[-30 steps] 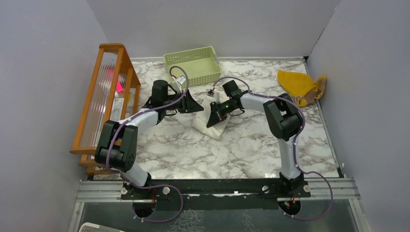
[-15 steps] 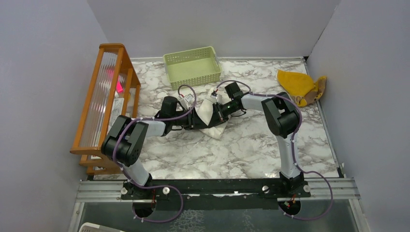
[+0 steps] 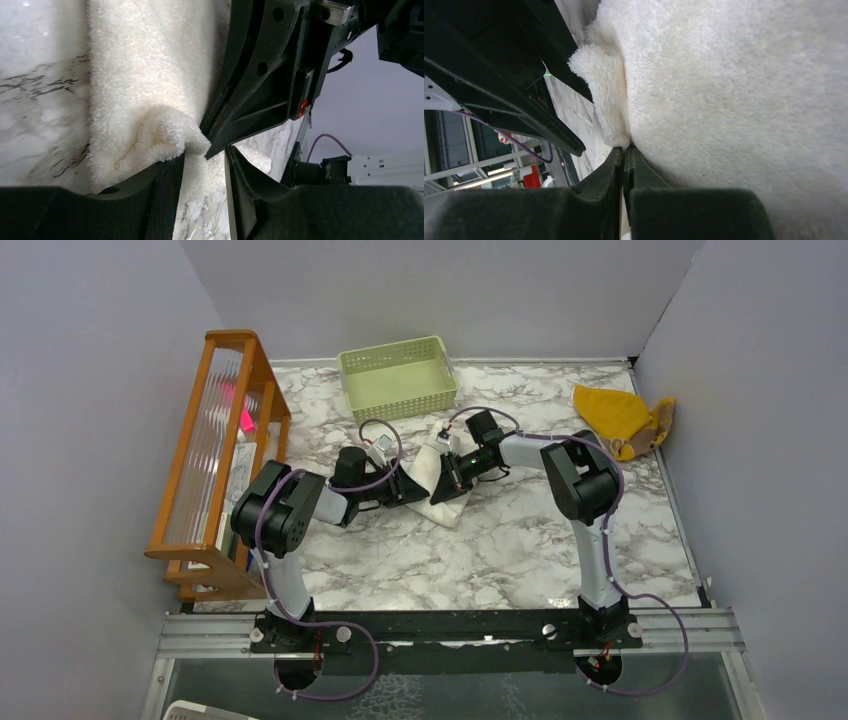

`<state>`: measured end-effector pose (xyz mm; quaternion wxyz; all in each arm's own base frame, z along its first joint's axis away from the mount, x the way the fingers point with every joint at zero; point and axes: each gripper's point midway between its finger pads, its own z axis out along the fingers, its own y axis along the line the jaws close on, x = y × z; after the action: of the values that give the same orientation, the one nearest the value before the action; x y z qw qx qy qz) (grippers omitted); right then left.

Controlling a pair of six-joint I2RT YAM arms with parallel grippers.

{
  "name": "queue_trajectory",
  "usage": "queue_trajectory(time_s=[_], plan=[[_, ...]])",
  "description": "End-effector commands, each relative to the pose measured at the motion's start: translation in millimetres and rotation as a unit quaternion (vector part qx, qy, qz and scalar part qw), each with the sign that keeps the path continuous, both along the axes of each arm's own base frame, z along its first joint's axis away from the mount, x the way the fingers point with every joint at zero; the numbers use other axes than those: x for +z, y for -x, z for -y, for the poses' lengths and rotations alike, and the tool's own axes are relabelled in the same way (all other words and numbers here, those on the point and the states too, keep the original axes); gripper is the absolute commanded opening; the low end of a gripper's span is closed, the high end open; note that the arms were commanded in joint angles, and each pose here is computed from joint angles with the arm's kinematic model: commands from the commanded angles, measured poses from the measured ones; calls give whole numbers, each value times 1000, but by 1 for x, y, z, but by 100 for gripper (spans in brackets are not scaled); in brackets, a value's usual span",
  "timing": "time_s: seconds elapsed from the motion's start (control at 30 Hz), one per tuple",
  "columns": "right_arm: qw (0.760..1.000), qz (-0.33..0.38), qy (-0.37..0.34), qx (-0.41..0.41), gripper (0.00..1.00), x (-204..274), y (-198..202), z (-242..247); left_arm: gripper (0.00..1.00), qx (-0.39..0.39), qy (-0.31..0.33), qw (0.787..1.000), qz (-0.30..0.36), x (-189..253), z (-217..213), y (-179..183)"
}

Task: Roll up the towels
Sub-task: Roll the towel at the center of the board.

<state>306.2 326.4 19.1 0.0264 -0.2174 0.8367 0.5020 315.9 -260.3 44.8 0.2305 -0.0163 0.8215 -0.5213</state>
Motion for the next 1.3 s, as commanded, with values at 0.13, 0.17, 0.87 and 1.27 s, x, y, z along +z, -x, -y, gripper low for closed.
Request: queue_trajectory(time_s=[0.13, 0.17, 0.87, 1.27], plan=[[998, 8, 66, -10, 7, -34, -3, 15, 39, 102, -42, 994, -26, -42, -26, -13], [997, 15, 68, -12, 9, -33, -5, 15, 39, 106, -45, 993, -35, -47, -28, -12], [783, 619, 2, -58, 54, 123, -30, 22, 37, 126, -80, 985, -85, -78, -40, 1], [735, 665, 22, 131, 53, 57, 18, -17, 37, 119, -82, 986, -85, -78, -39, 3]])
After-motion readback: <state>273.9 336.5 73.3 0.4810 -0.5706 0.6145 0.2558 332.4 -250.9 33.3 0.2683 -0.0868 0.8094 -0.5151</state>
